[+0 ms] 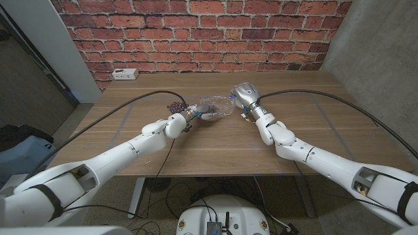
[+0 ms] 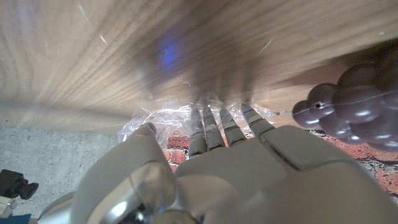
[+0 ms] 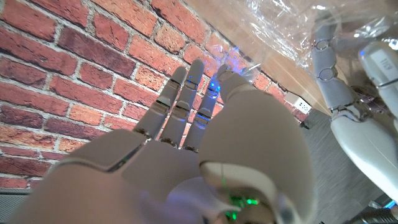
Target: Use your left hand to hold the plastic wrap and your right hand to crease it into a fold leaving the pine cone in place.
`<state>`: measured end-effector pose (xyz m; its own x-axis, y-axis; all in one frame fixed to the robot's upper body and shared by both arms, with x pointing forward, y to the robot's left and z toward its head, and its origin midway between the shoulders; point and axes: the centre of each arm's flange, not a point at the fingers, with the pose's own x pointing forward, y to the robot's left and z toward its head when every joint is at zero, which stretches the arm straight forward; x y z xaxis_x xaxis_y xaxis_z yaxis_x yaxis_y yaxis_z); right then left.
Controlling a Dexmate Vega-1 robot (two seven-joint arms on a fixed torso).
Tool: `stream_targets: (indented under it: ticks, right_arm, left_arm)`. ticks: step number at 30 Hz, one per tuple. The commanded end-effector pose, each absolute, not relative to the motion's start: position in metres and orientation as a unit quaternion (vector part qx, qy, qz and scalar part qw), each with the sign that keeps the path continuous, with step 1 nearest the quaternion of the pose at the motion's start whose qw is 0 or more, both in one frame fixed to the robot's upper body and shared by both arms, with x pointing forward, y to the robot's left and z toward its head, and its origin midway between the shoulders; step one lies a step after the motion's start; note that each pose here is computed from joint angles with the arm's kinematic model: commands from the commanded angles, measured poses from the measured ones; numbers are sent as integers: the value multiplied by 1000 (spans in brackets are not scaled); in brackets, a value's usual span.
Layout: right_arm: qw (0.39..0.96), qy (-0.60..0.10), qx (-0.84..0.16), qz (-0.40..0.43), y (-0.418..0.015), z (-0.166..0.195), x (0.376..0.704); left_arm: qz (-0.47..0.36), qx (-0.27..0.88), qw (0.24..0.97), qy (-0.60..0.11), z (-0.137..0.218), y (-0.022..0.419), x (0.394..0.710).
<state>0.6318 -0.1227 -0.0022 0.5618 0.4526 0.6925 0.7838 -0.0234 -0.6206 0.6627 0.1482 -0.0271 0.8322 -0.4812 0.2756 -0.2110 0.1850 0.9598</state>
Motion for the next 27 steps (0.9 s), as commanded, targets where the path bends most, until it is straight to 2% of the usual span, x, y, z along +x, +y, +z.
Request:
stream_targets:
  ticks: [1, 27]
  right_arm:
    - [512, -487, -696, -127, -97, 8, 633]
    - [478, -537, -690, -83, -65, 10, 647]
  left_arm:
    - [-90, 628, 722, -275, -28, 153, 663]
    - [-83, 623, 731, -266, -30, 159, 666]
